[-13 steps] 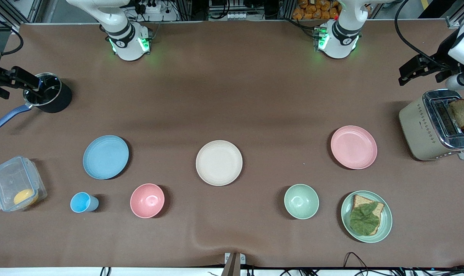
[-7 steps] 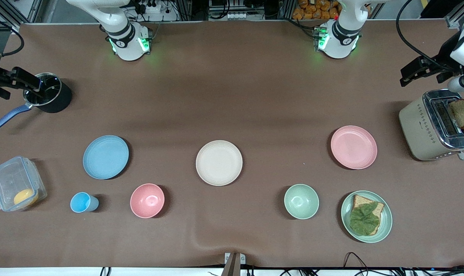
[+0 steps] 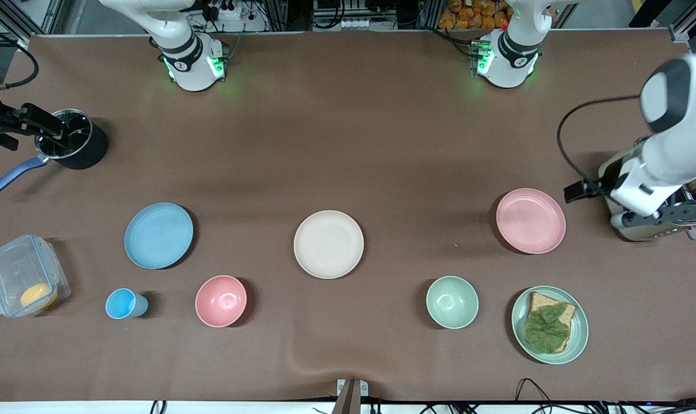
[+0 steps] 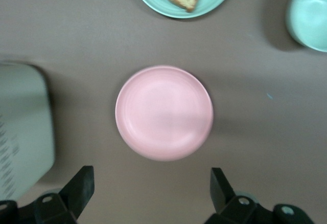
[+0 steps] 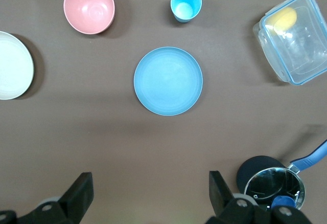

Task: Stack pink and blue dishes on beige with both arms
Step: 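Reach the left gripper to the pink plate while the right gripper reaches the blue plate, then grip the pink plate with the left gripper while the right gripper grips the blue plate, then carry the pink plate onto the beige plate with the left gripper, then release the pink plate with the left gripper while the right gripper lifts the blue plate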

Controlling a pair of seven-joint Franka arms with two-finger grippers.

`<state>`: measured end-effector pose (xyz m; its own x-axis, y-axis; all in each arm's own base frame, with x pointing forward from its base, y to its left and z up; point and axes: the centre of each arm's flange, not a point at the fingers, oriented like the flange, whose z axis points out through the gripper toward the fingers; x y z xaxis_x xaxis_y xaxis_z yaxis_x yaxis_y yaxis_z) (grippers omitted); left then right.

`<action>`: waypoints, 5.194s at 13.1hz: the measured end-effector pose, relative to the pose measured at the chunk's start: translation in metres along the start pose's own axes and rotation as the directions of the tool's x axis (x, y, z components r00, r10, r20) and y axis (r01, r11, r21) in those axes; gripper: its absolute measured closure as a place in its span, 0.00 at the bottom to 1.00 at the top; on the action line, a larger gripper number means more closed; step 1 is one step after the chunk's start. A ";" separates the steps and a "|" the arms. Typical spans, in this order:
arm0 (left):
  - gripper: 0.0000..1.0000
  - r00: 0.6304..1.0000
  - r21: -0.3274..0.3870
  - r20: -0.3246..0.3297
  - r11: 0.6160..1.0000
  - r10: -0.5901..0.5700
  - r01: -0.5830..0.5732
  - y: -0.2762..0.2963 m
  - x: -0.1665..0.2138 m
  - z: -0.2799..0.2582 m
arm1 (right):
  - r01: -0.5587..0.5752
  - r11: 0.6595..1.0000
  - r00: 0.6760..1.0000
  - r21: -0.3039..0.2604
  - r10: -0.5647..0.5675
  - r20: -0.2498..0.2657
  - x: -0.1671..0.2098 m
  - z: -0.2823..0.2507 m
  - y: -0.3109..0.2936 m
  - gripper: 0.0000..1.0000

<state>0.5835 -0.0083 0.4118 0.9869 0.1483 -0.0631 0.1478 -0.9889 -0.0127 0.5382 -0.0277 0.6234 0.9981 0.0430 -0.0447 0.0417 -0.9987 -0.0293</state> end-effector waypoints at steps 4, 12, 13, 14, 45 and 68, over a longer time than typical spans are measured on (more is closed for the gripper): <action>0.00 0.999 -0.014 0.045 1.000 -0.026 0.027 -0.045 -0.003 0.107 | -0.005 1.000 1.000 0.001 0.005 0.015 0.015 0.048 0.004 0.00; 0.07 0.993 -0.049 0.116 0.999 -0.002 0.008 -0.079 0.010 0.210 | -0.067 0.998 0.987 0.004 0.066 0.144 0.067 0.242 0.056 0.00; 0.18 0.993 -0.050 0.117 0.999 0.000 0.006 -0.078 0.011 0.211 | -0.068 0.998 0.989 0.002 0.067 0.134 0.073 0.256 0.060 0.00; 0.22 0.993 -0.050 0.118 0.999 0.000 0.006 -0.079 0.011 0.212 | -0.072 0.997 0.990 -0.001 0.071 0.125 0.078 0.270 0.065 0.00; 0.95 0.993 -0.233 0.095 0.971 0.071 -0.048 0.269 -0.031 0.030 | -0.022 1.000 0.995 0.020 0.020 0.097 0.076 0.413 0.115 0.93; 0.47 0.987 -0.320 0.094 0.934 -0.134 0.157 0.445 -0.063 0.190 | -0.163 0.901 0.969 0.402 0.069 0.239 0.115 0.245 -0.060 0.95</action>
<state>0.5744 -0.4573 0.2202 0.9479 0.2787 -0.1544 0.3136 -0.9016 0.2978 0.6396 0.0438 0.3755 0.9587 -0.0203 -0.2838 -0.1434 -0.8958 -0.4206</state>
